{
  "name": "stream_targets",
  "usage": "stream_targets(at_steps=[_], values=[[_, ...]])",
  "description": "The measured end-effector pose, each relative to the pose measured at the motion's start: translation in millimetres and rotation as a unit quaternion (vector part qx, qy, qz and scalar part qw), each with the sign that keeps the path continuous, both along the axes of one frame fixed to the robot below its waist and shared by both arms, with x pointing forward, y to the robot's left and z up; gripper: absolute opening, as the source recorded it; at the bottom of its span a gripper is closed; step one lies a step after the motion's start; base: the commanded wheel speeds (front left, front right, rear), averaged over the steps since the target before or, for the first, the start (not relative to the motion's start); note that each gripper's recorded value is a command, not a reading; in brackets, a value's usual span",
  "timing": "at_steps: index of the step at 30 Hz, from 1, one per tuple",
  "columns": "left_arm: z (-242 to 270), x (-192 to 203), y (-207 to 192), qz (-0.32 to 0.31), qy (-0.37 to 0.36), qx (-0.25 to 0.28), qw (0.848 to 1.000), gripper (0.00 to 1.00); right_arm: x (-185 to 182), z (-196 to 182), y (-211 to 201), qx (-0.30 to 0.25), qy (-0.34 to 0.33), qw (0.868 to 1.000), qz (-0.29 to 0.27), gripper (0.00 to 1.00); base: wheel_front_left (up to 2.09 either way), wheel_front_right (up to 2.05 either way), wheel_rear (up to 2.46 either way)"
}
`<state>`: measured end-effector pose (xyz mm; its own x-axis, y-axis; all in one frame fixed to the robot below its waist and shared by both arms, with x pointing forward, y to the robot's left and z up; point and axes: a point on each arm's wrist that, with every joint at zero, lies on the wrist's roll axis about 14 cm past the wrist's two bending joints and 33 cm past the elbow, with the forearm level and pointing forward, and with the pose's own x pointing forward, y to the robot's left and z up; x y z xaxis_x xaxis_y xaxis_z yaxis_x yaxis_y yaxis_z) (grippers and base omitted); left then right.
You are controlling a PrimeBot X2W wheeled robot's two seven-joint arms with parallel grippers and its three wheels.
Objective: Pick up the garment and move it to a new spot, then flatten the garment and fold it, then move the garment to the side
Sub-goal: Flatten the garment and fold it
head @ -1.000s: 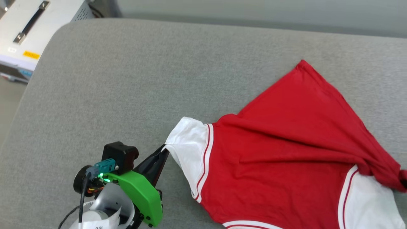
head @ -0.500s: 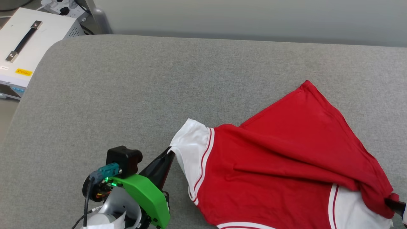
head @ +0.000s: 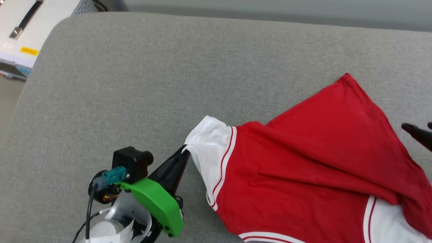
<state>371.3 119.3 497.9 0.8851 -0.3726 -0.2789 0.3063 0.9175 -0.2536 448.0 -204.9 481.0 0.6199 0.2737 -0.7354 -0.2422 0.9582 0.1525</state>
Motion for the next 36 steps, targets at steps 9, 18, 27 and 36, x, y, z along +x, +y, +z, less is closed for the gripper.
stream_targets(at_steps=[9, 18, 27, 36], values=[[-14, 9, 10, 0.022, 0.011, -0.002, 1.0, 0.0, 62, -7, 43, -0.02, 0.013, 0.998, 0.06, 1.0, 0.0, 0.0, 0.0], [-35, 8, 26, 0.054, 0.04, 0.002, 0.998, 0.0, 103, -58, 67, -0.053, 0.069, 0.992, 0.093, 1.0, 0.0, 0.0, 0.0], [-53, 6, 40, 0.082, 0.064, 0.009, 0.995, 0.0, 118, -107, 87, -0.064, 0.106, 0.985, 0.122, 1.0, 0.0, 0.0, 0.0], [-58, 2, 48, 0.094, 0.071, 0.016, 0.993, 0.0, 116, -123, 88, -0.079, 0.127, 0.979, 0.139, 0.0, 0.0, 0.0, 0.0]])
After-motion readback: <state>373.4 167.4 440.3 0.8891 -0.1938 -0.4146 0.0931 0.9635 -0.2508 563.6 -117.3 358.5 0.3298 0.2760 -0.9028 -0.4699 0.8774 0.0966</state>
